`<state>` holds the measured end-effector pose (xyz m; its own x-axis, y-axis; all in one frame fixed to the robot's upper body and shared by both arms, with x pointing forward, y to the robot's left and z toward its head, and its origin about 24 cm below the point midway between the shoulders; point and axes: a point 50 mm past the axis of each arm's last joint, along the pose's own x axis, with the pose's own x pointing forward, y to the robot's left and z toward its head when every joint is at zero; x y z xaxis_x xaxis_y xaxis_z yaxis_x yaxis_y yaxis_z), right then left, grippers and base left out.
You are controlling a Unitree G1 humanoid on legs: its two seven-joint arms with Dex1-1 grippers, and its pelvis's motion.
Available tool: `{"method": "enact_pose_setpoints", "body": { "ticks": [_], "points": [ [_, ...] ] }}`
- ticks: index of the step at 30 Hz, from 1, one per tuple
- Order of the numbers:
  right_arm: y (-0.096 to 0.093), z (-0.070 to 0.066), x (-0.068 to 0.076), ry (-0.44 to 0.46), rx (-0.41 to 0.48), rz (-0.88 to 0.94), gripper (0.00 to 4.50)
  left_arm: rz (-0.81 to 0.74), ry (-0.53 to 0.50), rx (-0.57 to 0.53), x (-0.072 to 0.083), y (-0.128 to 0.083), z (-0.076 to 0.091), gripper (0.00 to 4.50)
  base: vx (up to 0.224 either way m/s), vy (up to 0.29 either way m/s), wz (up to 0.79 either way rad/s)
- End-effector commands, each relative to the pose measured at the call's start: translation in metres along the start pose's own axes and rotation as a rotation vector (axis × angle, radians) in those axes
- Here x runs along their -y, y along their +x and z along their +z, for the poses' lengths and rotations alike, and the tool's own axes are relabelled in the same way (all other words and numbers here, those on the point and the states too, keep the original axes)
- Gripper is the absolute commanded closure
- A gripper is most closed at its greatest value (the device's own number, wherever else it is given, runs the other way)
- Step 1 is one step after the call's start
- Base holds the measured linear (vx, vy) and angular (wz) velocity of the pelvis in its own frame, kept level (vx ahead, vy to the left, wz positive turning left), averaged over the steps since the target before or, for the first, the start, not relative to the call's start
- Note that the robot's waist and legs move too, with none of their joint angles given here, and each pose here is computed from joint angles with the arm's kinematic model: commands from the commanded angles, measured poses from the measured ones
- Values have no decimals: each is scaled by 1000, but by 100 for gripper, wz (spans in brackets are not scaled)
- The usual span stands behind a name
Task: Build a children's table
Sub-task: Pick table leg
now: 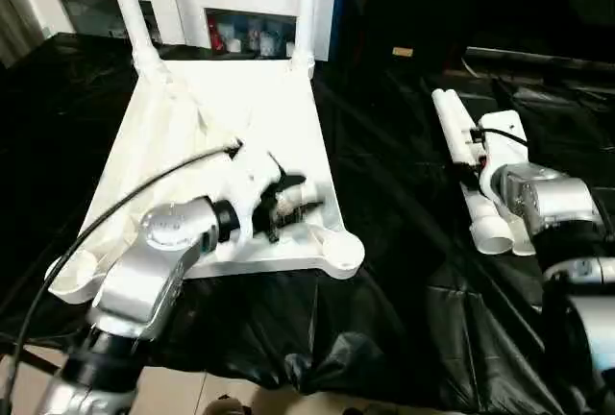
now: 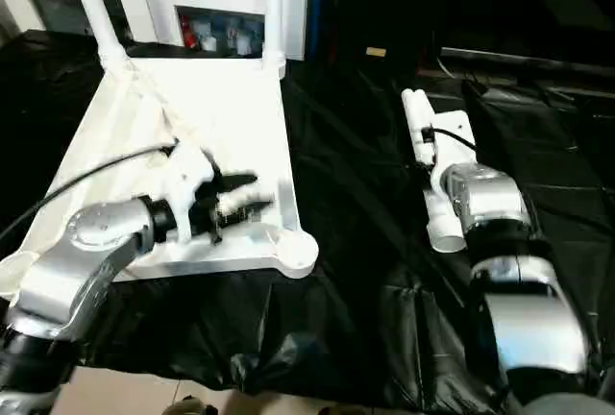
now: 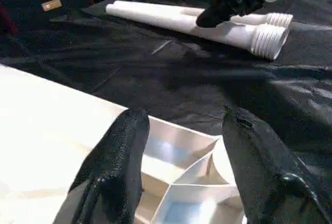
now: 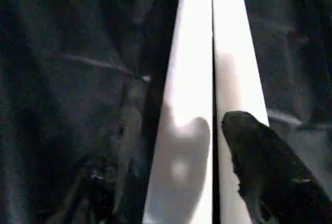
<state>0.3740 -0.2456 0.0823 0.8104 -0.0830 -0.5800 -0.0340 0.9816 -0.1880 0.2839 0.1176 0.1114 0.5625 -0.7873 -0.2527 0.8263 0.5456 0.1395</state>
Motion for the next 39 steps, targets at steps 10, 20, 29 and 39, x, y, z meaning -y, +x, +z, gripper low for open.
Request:
{"method": "enact_pose_setpoints", "body": {
  "ticks": [10, 20, 29, 39],
  "points": [
    [2, -6, 5, 56, -120, 58, 114, -89, 23, -77, 7, -9, -2, 183, 0, 0, 0],
    [2, -15, 0, 75, -215, 159, 114, -220, 2, -122, 17, -16, -1, 183, 0, 0, 0],
    [2, -24, 0, 43, -272, 197, 193, -250, 6, -126, 17, -16, 5, 183, 0, 0, 0],
    [3, -26, -1, 130, -244, 193, 255, -214, 21, -105, 10, -15, 12, 183, 0, 0, 0]
  ]
}}
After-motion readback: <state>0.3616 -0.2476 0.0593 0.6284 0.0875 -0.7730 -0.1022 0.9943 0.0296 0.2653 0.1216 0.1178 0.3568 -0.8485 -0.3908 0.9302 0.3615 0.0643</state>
